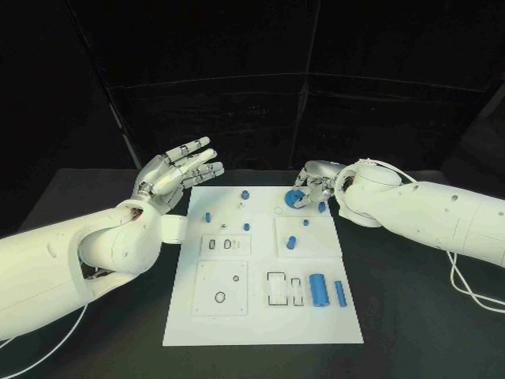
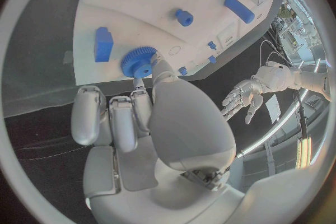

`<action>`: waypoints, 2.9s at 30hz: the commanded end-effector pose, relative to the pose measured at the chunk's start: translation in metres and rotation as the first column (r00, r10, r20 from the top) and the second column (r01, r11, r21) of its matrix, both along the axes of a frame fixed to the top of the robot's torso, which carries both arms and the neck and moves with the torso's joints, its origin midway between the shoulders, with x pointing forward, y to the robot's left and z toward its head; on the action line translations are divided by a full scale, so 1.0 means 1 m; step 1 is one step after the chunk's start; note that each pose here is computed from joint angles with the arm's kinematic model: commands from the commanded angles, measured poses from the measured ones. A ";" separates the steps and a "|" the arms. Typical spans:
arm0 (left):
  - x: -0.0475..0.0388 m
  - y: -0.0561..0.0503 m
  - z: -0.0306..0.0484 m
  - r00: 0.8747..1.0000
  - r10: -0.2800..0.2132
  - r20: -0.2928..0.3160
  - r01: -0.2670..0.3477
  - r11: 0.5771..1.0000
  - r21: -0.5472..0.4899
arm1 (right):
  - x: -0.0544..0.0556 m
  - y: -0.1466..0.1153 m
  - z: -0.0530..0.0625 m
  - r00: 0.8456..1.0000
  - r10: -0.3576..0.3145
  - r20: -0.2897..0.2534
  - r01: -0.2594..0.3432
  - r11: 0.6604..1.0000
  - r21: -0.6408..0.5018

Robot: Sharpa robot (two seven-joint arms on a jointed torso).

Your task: Assemble the parts on the task board

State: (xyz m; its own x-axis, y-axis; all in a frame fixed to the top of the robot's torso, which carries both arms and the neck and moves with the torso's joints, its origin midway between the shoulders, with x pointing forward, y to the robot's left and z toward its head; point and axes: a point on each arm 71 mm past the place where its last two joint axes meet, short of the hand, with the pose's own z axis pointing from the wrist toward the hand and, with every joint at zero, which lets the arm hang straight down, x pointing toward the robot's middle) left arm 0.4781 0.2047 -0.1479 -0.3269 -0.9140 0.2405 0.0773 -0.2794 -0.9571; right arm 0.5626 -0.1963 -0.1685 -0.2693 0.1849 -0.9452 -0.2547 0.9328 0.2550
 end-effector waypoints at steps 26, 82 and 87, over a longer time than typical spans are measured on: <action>-0.0002 0.001 0.0017 1.000 -0.008 0.007 0.008 1.000 -0.006 | -0.018 0.022 0.013 0.985 0.080 0.155 -0.088 0.995 0.051; 0.0002 -0.007 0.0018 1.000 -0.023 0.013 0.023 1.000 0.000 | -0.028 0.138 -0.006 0.969 0.181 0.169 -0.191 0.981 0.041; 0.0003 -0.007 0.0017 1.000 -0.023 0.012 0.023 1.000 0.000 | -0.027 0.136 -0.008 0.971 0.187 0.149 -0.193 0.981 0.025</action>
